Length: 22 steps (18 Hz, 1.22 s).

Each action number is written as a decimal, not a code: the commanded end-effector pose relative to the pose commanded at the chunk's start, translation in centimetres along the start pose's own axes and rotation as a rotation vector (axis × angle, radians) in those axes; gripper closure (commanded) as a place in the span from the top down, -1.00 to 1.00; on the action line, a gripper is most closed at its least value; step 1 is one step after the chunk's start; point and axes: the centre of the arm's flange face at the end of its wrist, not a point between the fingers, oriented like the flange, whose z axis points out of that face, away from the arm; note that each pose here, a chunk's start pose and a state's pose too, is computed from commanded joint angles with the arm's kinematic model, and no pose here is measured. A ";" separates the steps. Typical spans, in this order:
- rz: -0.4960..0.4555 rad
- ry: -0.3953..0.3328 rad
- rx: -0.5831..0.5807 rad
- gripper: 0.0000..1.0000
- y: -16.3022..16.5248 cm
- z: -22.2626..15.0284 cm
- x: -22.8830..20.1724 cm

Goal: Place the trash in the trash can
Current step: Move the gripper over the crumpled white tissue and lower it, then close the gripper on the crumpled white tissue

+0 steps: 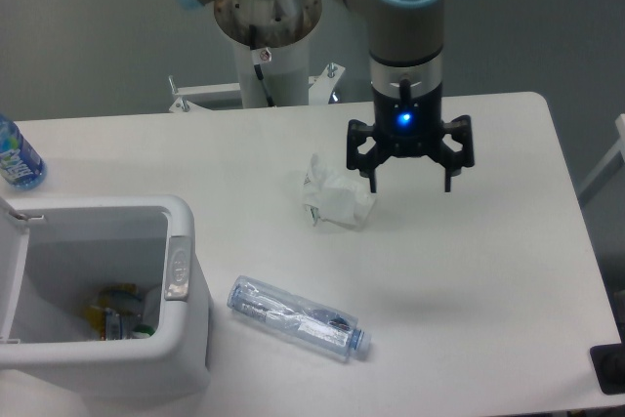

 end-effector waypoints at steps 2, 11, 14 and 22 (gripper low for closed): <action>0.071 0.038 -0.027 1.00 1.9 1.5 2.0; 0.269 0.190 -0.150 1.00 6.8 9.3 7.5; 0.261 0.221 -0.171 1.00 6.9 11.4 7.5; 0.021 0.226 -0.216 1.00 6.1 13.9 5.6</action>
